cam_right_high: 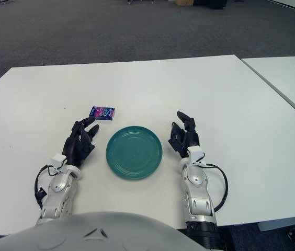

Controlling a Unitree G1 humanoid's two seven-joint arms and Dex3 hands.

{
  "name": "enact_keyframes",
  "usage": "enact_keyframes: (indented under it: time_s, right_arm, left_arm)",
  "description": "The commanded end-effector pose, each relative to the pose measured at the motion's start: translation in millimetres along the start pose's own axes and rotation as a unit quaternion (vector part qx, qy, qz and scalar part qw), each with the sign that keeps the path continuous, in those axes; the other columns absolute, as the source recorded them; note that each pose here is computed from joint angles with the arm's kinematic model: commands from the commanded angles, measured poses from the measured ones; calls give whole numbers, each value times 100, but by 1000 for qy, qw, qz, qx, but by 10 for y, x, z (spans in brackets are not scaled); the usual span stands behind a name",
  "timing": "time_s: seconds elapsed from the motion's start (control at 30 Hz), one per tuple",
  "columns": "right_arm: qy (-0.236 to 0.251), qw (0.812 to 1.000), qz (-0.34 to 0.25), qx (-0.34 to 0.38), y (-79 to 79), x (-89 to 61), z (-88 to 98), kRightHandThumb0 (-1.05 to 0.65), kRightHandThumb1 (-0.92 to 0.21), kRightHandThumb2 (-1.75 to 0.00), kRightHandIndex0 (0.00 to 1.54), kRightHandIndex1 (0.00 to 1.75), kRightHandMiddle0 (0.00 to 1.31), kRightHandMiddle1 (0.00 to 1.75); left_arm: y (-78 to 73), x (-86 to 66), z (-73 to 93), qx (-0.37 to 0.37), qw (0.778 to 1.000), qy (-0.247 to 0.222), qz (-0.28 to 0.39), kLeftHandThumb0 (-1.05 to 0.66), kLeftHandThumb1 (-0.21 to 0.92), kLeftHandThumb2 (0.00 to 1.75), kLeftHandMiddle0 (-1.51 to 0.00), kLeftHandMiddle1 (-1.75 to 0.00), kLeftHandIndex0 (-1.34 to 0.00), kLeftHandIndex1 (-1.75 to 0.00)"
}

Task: Put the gum into the plate.

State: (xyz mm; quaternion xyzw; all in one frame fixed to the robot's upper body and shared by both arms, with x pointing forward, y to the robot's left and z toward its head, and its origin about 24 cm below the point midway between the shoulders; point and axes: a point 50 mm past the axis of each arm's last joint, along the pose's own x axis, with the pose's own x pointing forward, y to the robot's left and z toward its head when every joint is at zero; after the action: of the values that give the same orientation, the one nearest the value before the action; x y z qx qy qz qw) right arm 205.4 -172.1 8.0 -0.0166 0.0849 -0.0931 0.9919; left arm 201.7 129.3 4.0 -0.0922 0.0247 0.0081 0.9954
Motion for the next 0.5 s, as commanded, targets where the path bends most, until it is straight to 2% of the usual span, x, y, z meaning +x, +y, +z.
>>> enact_keyframes:
  time_s: [0.0,0.23,0.3,0.47]
  right_arm:
    - [64,998,-1,-4,-12,-70,-217,-69,-92,-86,54,7,0,72]
    - [66,998,-2,-2,-14,-59,-226,-67,-92,-84,56,9,0,75]
    - [68,998,-3,-1,-7,-53,-231,-66,-92,-84,56,9,0,75]
    - [68,998,-3,0,11,-44,-243,-66,-92,-83,58,11,0,76]
  left_arm:
    - [-60,221,270,-3,999,-50,-5,-93,92,95,-39,-39,-19,-106]
    - [-143,422,546,14,995,-100,-10,-90,92,90,-39,-38,-17,-105]
    - [-189,523,705,38,991,-129,-20,-88,92,87,-38,-38,-11,-102]
    - [-133,744,797,132,977,-157,-47,-85,92,83,-34,-32,-2,-96]
